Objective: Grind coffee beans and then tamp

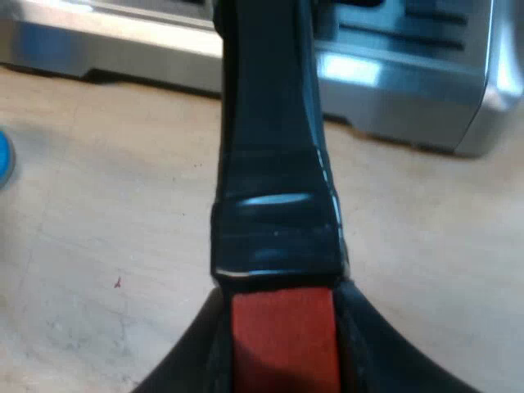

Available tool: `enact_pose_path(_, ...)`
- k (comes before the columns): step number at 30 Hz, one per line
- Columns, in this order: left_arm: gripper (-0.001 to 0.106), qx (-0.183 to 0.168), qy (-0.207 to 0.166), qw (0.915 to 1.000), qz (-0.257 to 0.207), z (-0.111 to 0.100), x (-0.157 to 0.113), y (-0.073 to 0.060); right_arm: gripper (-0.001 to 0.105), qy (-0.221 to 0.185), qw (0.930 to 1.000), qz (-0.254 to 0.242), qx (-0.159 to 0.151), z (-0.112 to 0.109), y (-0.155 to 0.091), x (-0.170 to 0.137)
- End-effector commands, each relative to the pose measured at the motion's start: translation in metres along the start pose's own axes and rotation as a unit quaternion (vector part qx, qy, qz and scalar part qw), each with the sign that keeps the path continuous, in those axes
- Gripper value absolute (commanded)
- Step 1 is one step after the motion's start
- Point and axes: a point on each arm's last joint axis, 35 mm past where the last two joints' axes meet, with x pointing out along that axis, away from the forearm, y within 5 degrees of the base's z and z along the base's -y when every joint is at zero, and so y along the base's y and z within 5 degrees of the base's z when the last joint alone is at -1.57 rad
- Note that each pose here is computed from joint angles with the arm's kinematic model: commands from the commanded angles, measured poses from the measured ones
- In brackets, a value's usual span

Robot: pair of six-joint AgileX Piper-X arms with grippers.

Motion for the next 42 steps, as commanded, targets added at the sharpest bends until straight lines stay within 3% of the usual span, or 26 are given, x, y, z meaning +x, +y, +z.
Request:
enact_pose_path(1,0.078,0.008,-0.012,0.9999,-0.004,0.001,-0.007,-0.005,0.0,-0.038,0.9982,0.014,-0.043,0.01,-0.014,-0.021)
enact_pose_path(10,0.078,0.027,-0.042,0.9988,-0.001,-0.003,-0.023,-0.015,0.0,-0.051,0.9895,0.075,-0.112,0.012,-0.027,-0.04)
enact_pose_path(18,0.078,0.045,-0.073,0.9962,0.019,-0.006,-0.036,-0.022,0.0,-0.081,0.9769,0.14,-0.14,0.0,-0.032,-0.04)
enact_pose_path(25,0.078,0.033,-0.056,0.9975,0.029,-0.012,-0.036,-0.021,0.0,-0.075,0.9636,0.167,-0.195,-0.015,-0.036,-0.034)
enact_pose_path(29,0.078,0.033,-0.055,0.9975,0.029,-0.012,-0.036,-0.021,0.0,-0.076,0.954,0.21,-0.2,-0.012,-0.039,-0.022)
enact_pose_path(33,0.078,0.032,-0.055,0.9975,0.03,-0.012,-0.036,-0.021,0.0,-0.092,0.9482,0.218,-0.212,-0.007,-0.043,-0.016)
enact_pose_path(35,0.078,0.029,-0.05,0.9975,0.039,-0.013,-0.036,-0.02,0.0,-0.09,0.9394,0.236,-0.232,-0.006,-0.05,-0.006)
enact_pose_path(39,0.078,0.021,-0.037,0.9981,0.044,-0.016,-0.036,-0.02,0.0,-0.077,0.9385,0.238,-0.238,-0.01,-0.06,0.006)
enact_pose_path(42,0.078,0.019,-0.033,0.9983,0.044,-0.017,-0.036,-0.02,0.0,-0.082,0.9332,0.25,-0.244,-0.014,-0.064,0.015)
